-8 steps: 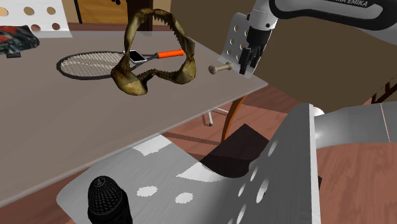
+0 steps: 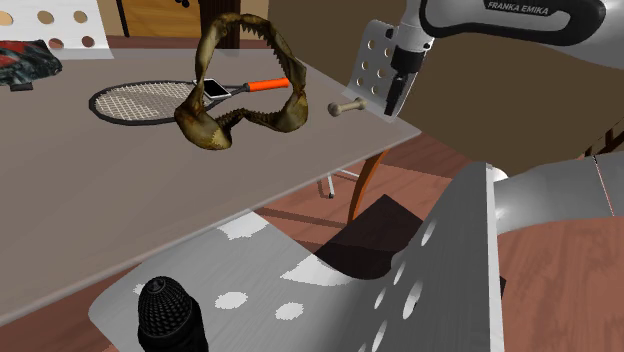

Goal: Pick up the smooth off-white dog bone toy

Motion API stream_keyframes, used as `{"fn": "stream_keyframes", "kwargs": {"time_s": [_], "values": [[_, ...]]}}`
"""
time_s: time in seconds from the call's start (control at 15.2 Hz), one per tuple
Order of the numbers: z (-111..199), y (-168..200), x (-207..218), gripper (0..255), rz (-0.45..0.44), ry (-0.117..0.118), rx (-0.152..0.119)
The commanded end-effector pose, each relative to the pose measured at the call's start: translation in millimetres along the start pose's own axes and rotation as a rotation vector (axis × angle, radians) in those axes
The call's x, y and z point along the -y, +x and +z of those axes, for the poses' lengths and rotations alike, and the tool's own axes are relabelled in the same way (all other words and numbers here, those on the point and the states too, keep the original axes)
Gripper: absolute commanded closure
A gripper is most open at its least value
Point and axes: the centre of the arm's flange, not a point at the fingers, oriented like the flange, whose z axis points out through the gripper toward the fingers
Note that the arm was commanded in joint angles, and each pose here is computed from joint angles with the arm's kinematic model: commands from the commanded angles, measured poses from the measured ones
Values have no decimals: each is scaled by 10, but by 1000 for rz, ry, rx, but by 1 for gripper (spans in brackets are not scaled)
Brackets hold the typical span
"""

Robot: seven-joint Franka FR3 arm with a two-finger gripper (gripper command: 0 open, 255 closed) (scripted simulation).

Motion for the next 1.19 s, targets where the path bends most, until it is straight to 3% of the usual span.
{"fn": "stream_keyframes", "kwargs": {"time_s": [0.0,0.53,1.12], "values": [[88,6,-269,0,-116,0,-6],[415,402,-1190,0,-537,6,-31],[772,1259,-1924,0,-1012,13,-58]]}}
